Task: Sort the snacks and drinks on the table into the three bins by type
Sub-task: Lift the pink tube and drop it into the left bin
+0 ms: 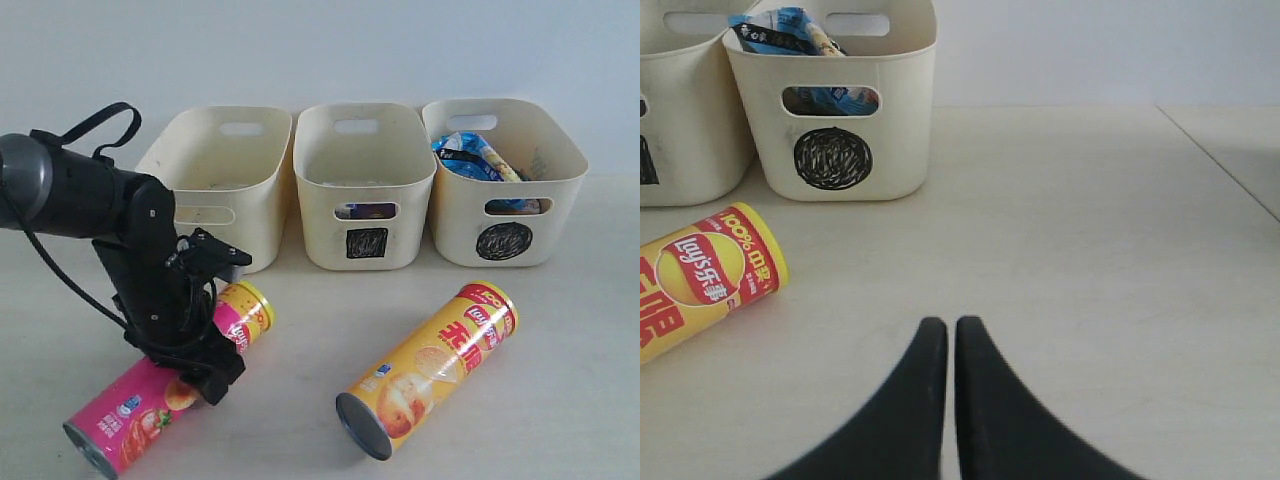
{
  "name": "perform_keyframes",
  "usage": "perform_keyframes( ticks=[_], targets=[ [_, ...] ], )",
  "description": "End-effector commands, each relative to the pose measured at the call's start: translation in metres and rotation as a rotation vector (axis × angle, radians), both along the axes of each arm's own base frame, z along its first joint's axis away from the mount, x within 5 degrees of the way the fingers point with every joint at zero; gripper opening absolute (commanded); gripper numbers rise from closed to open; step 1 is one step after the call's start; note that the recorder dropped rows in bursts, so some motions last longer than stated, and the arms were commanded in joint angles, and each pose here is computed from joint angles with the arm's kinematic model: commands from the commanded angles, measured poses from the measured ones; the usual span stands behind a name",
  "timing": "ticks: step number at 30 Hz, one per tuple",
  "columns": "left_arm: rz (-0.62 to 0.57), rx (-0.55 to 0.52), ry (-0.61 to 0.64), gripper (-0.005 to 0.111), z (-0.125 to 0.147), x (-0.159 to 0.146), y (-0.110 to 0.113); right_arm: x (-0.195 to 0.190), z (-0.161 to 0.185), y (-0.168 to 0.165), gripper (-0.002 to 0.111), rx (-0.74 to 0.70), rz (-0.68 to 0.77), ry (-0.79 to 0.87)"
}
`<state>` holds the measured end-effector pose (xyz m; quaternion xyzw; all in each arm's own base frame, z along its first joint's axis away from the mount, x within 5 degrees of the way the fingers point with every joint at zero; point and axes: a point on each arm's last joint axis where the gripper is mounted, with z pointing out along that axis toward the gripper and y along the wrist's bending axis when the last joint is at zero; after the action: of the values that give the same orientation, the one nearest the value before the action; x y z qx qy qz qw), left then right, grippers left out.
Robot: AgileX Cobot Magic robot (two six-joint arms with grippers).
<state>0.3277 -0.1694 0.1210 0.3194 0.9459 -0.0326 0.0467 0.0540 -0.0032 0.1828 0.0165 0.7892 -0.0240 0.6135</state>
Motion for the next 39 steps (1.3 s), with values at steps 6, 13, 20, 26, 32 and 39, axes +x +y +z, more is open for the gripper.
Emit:
perform_keyframes(
  ticks=[6,13,20,26,32,39],
  targets=[
    [0.066,-0.123,-0.200,0.004,0.107,-0.009,0.010,0.000,0.001,0.000,0.001,-0.009,0.001,-0.010],
    [0.198,-0.292,-0.636,0.004,0.235,0.046,0.021,0.000,0.001,0.000,0.001,-0.009,0.001,-0.010],
    [0.250,-0.369,-0.722,0.004,0.203,0.142,-0.006,0.000,0.001,0.000,0.001,-0.009,0.001,-0.010],
    [0.280,-0.348,-0.708,0.004,0.165,0.179,-0.002,0.000,0.001,0.000,0.001,-0.009,0.001,-0.012],
    [0.300,-0.336,-0.702,0.004,0.137,0.193,0.004,0.000,0.001,0.000,0.001,-0.009,0.001,-0.012],
    [0.304,-0.327,-0.688,0.033,0.114,0.200,0.003,0.000,0.001,0.000,0.001,-0.009,0.001,-0.012]
  ],
)
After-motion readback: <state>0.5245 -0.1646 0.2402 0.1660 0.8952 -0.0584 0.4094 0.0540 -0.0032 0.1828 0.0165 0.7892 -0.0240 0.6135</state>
